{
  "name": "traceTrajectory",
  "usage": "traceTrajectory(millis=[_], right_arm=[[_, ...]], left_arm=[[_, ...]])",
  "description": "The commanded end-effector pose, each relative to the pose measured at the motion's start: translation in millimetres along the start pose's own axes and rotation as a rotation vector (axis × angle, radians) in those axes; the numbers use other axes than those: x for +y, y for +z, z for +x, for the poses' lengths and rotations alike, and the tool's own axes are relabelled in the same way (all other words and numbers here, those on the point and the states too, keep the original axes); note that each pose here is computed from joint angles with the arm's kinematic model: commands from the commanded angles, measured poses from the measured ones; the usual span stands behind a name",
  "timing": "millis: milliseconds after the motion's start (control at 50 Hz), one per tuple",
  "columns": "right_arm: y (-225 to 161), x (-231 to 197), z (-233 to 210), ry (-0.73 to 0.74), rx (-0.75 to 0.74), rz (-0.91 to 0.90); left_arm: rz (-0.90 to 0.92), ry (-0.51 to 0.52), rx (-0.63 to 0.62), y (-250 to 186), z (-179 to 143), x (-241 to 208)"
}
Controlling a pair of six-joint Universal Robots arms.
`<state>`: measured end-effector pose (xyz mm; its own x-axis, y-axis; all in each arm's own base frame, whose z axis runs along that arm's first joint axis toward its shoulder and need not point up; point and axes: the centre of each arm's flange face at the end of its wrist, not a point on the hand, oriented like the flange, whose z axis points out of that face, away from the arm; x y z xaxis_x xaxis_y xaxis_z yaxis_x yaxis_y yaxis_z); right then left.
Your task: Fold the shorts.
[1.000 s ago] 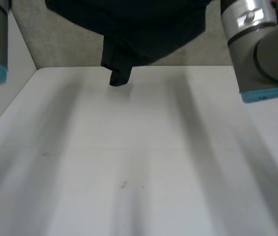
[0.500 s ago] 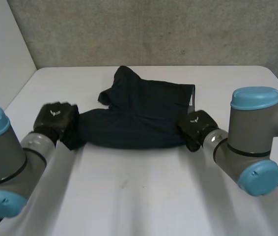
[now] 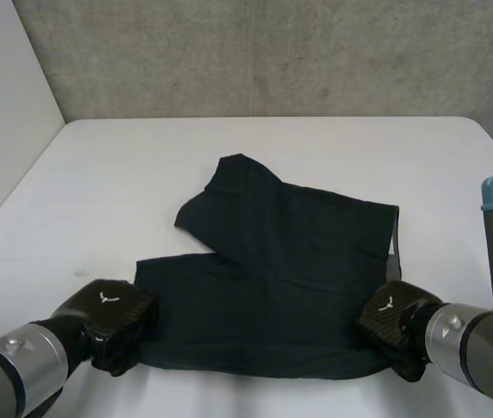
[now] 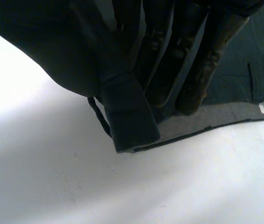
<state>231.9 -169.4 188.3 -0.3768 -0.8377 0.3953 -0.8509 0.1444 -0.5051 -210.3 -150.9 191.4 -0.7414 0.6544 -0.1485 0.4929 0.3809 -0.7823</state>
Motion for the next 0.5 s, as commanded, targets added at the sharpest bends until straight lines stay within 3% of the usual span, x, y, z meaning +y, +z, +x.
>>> traceTrajectory(millis=[20, 180, 280, 500], right_arm=[[11.3, -0.5, 8.4, 0.047, 0.086, 0.074], [11.6, 1.4, 11.3, 0.136, 0.096, 0.121], [14.7, 4.3, 9.8, 0.148, 0.072, 0.146], [18.5, 11.2, 4.5, 0.175, 0.067, 0.152]], left_arm=[[0.127, 0.031, -0.013, 6.4, -6.1, -21.3], [0.365, 0.104, -0.107, 26.5, -28.6, -65.6], [0.492, 0.141, -0.134, 74.4, -46.4, -85.3], [0.448, 0.142, -0.015, 177.9, -53.6, -80.6]])
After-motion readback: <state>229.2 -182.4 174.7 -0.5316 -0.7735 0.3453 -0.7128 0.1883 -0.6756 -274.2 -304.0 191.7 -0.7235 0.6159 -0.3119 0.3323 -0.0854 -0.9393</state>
